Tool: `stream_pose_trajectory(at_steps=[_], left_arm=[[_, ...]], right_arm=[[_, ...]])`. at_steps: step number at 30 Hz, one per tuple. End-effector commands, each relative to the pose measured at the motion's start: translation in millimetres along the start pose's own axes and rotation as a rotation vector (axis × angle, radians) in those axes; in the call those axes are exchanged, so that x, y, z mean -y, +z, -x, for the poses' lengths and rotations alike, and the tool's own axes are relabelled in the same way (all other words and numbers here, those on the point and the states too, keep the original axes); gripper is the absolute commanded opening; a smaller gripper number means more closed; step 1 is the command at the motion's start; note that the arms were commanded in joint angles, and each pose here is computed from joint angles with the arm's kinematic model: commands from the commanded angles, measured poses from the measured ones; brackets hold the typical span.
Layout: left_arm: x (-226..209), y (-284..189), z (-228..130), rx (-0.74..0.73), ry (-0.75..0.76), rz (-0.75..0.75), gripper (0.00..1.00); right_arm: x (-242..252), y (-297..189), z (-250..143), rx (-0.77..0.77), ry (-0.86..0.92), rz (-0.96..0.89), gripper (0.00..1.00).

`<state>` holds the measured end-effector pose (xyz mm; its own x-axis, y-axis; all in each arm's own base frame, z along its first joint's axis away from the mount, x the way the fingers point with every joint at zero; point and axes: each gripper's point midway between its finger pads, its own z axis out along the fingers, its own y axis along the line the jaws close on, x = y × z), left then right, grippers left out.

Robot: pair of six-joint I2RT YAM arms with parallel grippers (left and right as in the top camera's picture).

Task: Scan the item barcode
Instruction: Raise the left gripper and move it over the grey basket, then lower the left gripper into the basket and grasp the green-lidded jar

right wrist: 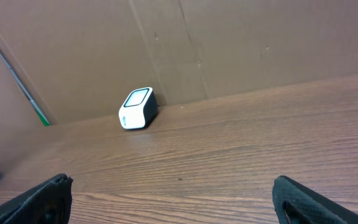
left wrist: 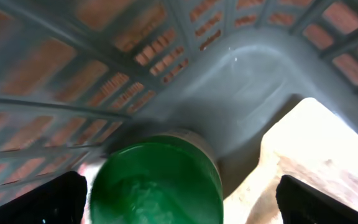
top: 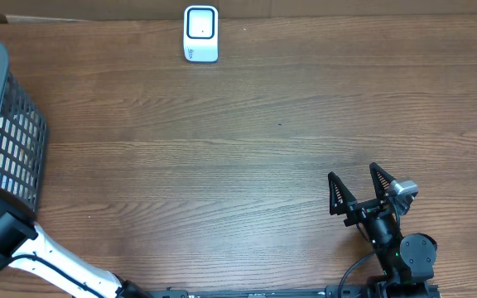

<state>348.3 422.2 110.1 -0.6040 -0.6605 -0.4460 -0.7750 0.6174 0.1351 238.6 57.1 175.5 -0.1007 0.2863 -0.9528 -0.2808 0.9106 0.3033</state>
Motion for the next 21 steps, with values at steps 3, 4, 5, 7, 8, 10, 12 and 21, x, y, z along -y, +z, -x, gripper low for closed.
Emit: stream_pose_trajectory(at_steps=[3,4,5,7,8,10,12,21], left_arm=[[0,33,-21,-0.078,0.016,-0.005,1.0],[0,35,-22,-0.082,0.017,-0.005,1.0],[0,37,-23,-0.087,0.017,-0.005,1.0],[1,39,-24,-0.089,0.017,-0.005,1.0],[1,39,-24,-0.089,0.018,-0.005,0.98],[1,39,-24,-0.087,0.017,-0.006,0.98],[1,38,-23,-0.085,0.018,-0.005,0.98],[5,6,4,-0.002,0.012,-0.015,1.0]], right_arm=[[3,0,0,0.009,-0.002,-0.009,1.0],[3,0,0,0.009,-0.002,-0.009,1.0],[3,0,0,0.009,-0.002,-0.009,1.0],[3,0,0,0.009,-0.002,-0.009,1.0],[3,0,0,0.009,-0.002,-0.009,1.0],[3,0,0,0.009,-0.002,-0.009,1.0],[3,0,0,0.009,-0.002,-0.009,1.0],[3,0,0,0.009,-0.002,-0.009,1.0]])
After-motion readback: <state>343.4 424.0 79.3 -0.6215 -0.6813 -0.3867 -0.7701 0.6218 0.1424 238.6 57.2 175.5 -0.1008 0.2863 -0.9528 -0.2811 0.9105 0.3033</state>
